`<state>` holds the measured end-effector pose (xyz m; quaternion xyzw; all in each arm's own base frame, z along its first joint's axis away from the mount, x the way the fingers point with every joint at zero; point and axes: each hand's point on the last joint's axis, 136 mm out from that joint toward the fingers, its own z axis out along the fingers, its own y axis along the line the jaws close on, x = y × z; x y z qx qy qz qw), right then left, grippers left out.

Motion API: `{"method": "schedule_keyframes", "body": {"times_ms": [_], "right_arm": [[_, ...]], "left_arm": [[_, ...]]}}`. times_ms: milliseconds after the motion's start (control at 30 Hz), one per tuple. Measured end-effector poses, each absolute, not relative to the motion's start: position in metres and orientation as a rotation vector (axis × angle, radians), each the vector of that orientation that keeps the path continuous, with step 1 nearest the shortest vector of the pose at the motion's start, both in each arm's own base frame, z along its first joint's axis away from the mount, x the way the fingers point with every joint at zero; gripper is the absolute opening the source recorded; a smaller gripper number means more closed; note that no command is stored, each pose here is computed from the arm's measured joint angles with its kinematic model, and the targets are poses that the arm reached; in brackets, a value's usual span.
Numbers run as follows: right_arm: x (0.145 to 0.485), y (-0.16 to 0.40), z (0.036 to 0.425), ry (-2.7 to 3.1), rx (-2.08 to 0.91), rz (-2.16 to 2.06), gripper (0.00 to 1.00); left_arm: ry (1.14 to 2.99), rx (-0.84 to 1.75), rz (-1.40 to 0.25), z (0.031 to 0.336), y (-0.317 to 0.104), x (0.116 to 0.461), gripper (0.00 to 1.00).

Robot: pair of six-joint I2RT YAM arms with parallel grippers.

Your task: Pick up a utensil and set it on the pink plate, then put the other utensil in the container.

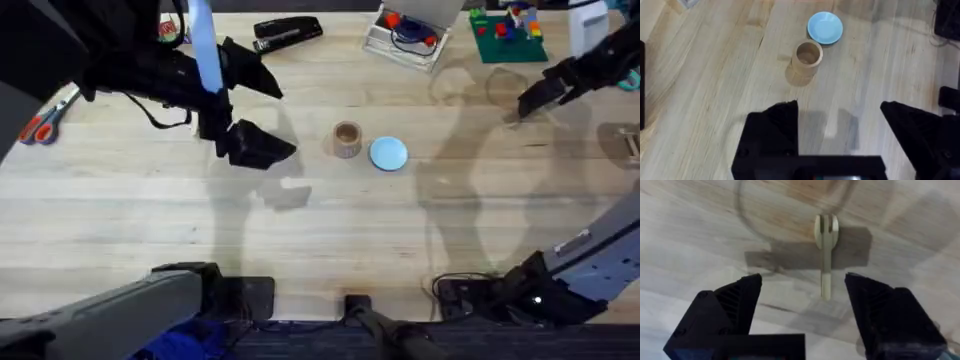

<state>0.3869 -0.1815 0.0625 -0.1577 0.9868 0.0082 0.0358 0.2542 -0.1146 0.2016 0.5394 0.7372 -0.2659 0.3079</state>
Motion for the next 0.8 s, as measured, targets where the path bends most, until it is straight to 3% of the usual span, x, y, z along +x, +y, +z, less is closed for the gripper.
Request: {"method": "schedule_keyframes", "body": {"times_ms": [800], "right_arm": [[0.398,-0.194,0.049,3.021,-0.501,-0.065,0.995]], "left_arm": [[1.95,1.426,-0.703,0.201,-0.115,0.254,0.995]]}}
